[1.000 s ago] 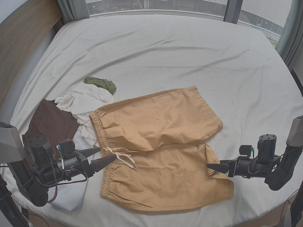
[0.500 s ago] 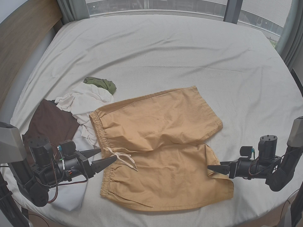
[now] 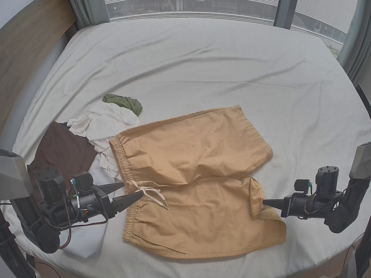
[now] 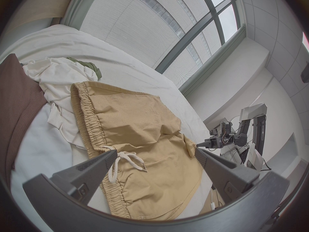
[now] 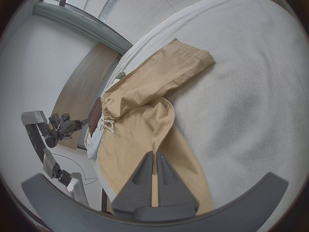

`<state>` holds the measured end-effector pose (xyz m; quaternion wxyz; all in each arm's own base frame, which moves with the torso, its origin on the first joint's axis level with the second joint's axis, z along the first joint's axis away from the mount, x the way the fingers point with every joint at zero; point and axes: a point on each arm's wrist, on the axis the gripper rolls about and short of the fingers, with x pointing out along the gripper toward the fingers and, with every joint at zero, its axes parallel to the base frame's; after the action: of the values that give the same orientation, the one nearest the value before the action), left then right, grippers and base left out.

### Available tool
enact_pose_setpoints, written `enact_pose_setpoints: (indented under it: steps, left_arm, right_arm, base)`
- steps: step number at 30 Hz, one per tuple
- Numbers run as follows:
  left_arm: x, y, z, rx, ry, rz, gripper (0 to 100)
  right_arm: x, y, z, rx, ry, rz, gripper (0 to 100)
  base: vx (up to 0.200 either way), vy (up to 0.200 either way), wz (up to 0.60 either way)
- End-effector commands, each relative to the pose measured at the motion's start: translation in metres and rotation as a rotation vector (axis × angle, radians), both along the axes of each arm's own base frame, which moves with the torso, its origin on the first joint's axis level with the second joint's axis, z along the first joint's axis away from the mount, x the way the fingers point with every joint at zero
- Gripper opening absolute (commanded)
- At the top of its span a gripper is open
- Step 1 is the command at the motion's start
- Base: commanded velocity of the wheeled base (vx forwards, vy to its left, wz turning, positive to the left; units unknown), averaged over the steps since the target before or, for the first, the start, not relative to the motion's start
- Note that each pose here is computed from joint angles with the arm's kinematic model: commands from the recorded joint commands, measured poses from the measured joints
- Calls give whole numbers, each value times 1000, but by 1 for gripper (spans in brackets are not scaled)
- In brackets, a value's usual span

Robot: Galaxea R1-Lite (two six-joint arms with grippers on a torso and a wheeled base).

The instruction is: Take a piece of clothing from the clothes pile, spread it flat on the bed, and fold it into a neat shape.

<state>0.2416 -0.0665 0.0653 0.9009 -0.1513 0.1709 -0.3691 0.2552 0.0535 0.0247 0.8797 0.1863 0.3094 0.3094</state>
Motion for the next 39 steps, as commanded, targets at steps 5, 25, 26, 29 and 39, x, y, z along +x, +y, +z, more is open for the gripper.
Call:
enact_pose_setpoints:
  steps: [5, 25, 26, 29, 39]
  left_arm:
    - [0, -1, -1, 1, 3, -3, 100]
    - [0, -4, -5, 6, 20, -16, 100]
    - [0, -4, -5, 6, 20, -16, 100]
    - [-1, -4, -8, 9, 30, -16, 100]
    - [1, -4, -14, 37, 33, -23, 100]
  right_arm:
    - [9, -9, 4, 6, -36, -37, 0]
    - [37, -42, 23, 7, -157, -164, 0]
    - [38, -43, 23, 7, -159, -167, 0]
    - [41, -48, 21, 4, -157, -184, 0]
    - [49, -51, 16, -20, -182, -181, 0]
  base:
    - [0, 0, 0]
    - [0, 0, 0]
    - [0, 0, 0]
    - [0, 0, 0]
    - [0, 0, 0]
